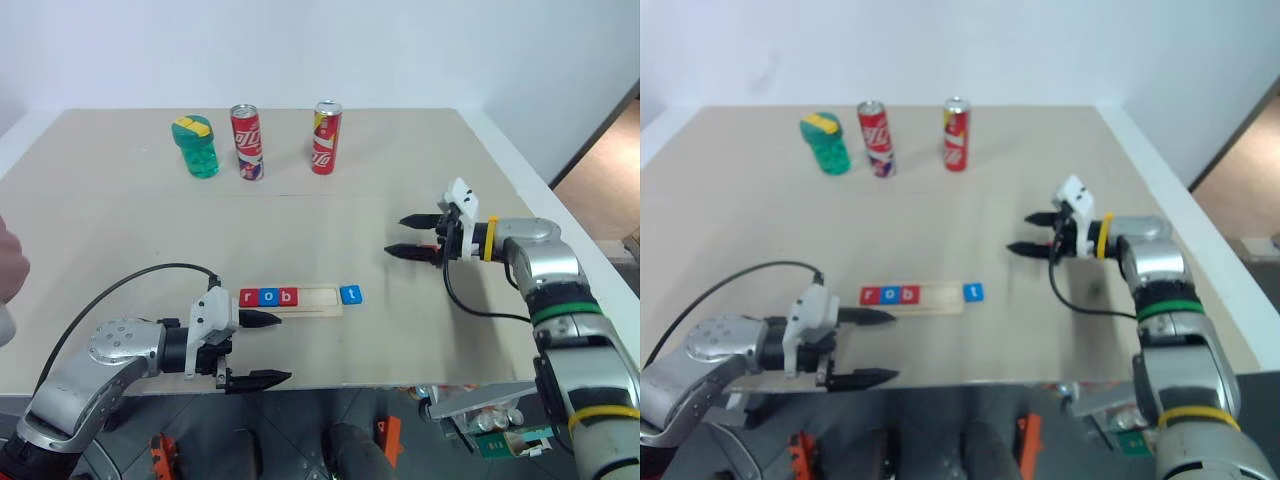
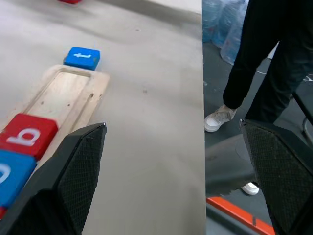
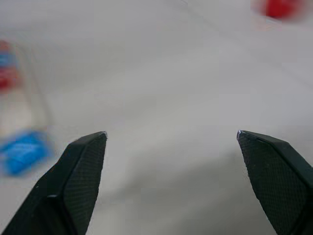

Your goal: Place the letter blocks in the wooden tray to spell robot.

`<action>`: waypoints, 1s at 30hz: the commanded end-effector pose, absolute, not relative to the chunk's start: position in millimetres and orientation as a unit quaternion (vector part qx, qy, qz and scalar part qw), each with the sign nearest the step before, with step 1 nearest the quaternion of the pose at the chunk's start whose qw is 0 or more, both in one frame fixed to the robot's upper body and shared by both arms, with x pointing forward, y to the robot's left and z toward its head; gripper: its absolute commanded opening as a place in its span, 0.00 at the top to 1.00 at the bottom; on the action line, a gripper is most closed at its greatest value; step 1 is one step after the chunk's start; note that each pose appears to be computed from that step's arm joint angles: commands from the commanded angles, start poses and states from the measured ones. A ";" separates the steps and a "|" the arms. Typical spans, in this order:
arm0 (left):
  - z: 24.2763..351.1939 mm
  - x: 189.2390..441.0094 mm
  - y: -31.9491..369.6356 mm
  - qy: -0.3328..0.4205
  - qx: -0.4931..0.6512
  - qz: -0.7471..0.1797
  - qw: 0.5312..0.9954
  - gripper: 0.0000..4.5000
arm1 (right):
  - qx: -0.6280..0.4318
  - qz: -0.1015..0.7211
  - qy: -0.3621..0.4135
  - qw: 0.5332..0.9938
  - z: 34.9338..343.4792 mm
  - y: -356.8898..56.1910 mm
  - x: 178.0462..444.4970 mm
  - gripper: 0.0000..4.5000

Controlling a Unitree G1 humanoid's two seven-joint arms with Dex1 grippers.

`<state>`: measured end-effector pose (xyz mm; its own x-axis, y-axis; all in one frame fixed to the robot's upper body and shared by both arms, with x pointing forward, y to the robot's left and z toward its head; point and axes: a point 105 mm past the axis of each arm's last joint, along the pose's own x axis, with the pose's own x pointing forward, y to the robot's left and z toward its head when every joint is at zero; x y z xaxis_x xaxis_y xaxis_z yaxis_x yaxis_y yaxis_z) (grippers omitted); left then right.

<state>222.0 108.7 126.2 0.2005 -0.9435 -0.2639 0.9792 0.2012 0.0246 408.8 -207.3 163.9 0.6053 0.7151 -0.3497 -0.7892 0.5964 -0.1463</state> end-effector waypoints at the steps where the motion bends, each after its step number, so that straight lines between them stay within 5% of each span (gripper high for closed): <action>1: 130.3 222.2 109.3 0.085 0.102 -0.616 0.776 0.00 | -0.138 0.362 0.093 0.917 181.4 -221.5 423.4 0.01; 5: 129.1 222.3 114.3 0.083 0.104 -0.596 0.792 0.00 | -0.113 0.328 0.039 0.937 187.8 -208.4 425.0 0.01; 9: 137.4 232.1 112.1 0.042 0.096 -0.552 0.827 0.00 | -0.078 0.214 0.000 0.974 170.1 -191.9 409.0 0.01; 16: 146.2 239.4 100.9 0.000 0.089 -0.518 0.851 0.00 | -0.076 0.012 0.003 0.997 142.8 -221.8 394.4 0.01; 29: 141.5 237.6 97.4 0.011 0.096 -0.524 0.846 0.00 | 0.039 -0.050 0.080 0.995 94.2 -222.3 383.4 0.01; 30: 141.6 237.9 97.0 0.011 0.095 -0.524 0.846 0.00 | 0.050 -0.054 0.081 0.994 93.6 -222.0 383.9 0.06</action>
